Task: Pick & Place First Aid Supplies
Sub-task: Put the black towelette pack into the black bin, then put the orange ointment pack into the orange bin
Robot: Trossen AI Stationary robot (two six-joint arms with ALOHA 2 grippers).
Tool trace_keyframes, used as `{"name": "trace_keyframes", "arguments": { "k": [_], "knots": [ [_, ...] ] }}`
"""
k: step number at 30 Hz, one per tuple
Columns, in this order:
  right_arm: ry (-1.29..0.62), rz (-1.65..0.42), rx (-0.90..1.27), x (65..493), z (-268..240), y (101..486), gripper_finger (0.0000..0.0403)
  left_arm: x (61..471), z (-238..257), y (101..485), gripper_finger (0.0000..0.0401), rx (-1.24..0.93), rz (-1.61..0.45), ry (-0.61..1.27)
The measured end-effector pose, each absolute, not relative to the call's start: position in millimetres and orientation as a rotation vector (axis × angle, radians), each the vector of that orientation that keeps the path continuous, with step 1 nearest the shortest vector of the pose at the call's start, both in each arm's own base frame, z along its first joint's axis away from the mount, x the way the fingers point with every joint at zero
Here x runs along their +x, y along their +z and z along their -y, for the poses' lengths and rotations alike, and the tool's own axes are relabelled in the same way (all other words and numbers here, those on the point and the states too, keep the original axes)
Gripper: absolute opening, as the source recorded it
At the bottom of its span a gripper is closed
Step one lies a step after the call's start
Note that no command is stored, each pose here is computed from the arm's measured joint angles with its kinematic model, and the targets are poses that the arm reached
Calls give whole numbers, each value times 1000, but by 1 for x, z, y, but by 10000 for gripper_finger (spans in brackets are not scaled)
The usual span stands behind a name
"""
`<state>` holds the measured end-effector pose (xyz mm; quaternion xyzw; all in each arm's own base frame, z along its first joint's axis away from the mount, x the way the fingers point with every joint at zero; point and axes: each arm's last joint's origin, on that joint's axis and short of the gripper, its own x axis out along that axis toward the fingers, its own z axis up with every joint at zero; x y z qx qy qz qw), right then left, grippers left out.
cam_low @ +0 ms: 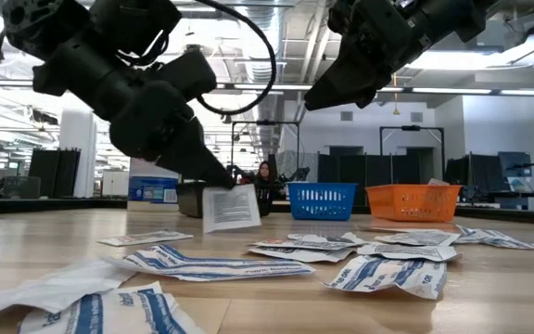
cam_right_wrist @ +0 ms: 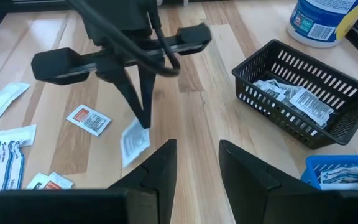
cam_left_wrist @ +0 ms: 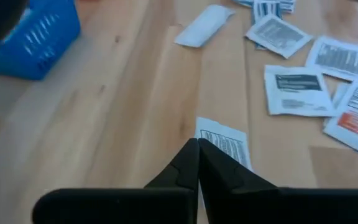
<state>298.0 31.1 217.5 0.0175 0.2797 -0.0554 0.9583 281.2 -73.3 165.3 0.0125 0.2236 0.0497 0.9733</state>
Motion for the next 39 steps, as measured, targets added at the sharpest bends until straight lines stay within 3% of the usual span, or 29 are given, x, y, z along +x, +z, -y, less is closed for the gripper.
{"name": "trace_keyframes", "arguments": {
  "k": [12, 20, 29, 39],
  "knots": [
    [-113, -567, 35, 298, -31, 217, 113, 284, 5, 189, 6, 234, -403, 419],
    [-114, -567, 35, 298, -31, 217, 113, 268, -46, 218, 6, 203, -335, 606],
    [-115, -567, 34, 298, -31, 217, 113, 267, -67, 198, 11, 138, -433, 635],
    [-115, -568, 35, 298, -31, 217, 113, 270, -59, 202, 76, 98, -374, 627]
  ]
}}
